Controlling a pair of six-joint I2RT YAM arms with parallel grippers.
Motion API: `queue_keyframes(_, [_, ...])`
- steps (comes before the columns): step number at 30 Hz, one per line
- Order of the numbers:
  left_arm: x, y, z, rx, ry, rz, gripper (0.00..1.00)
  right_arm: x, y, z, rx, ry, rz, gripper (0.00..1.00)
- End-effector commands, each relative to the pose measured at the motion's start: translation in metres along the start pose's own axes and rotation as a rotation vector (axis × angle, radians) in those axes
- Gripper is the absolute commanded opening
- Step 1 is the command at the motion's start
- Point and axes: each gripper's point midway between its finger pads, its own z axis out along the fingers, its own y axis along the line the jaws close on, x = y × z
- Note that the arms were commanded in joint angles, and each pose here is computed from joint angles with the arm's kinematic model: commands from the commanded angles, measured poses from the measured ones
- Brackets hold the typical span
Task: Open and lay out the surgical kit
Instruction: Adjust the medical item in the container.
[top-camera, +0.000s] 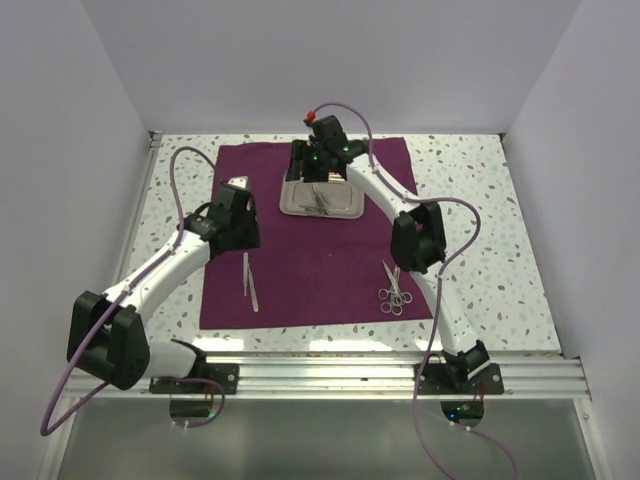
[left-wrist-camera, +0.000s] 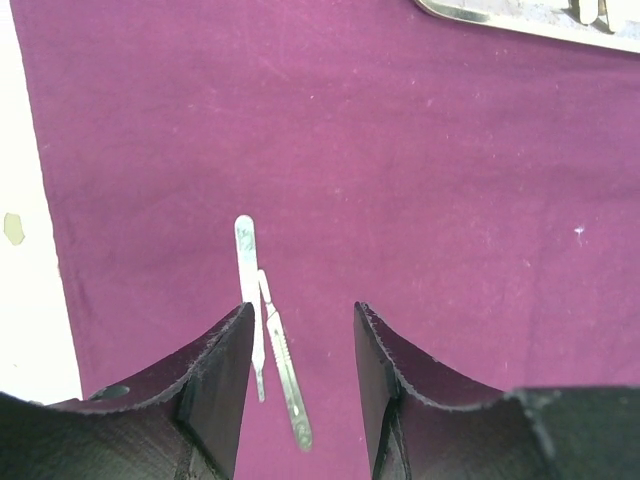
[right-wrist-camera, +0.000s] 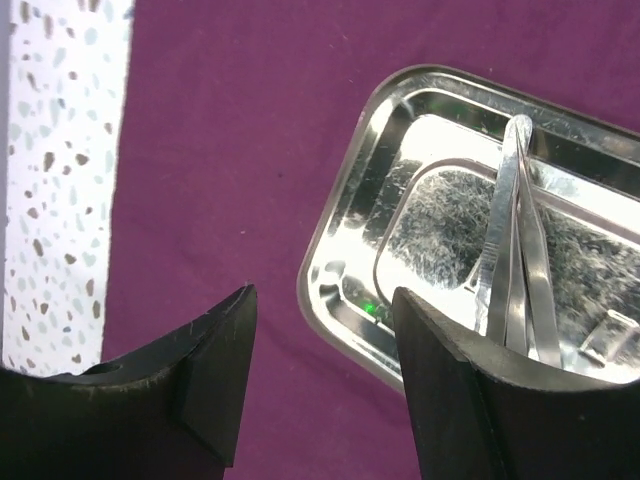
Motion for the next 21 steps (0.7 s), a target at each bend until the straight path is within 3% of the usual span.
queue_keyframes(1, [-0.005, 0.006, -0.015, -0.014, -0.027, 0.018, 0.48, -0.010, 0.005, 0.013, -0.051, -0.033, 0.033, 0.61])
queue_keyframes(10, [0.000, 0.012, -0.016, -0.036, -0.002, 0.064, 0.47, -0.005, -0.018, 0.039, 0.008, -0.052, 0.036, 0.62])
queue_keyframes(21, [0.001, 0.014, -0.009, -0.044, 0.016, 0.106, 0.46, -0.012, -0.068, 0.028, 0.132, -0.059, 0.053, 0.63])
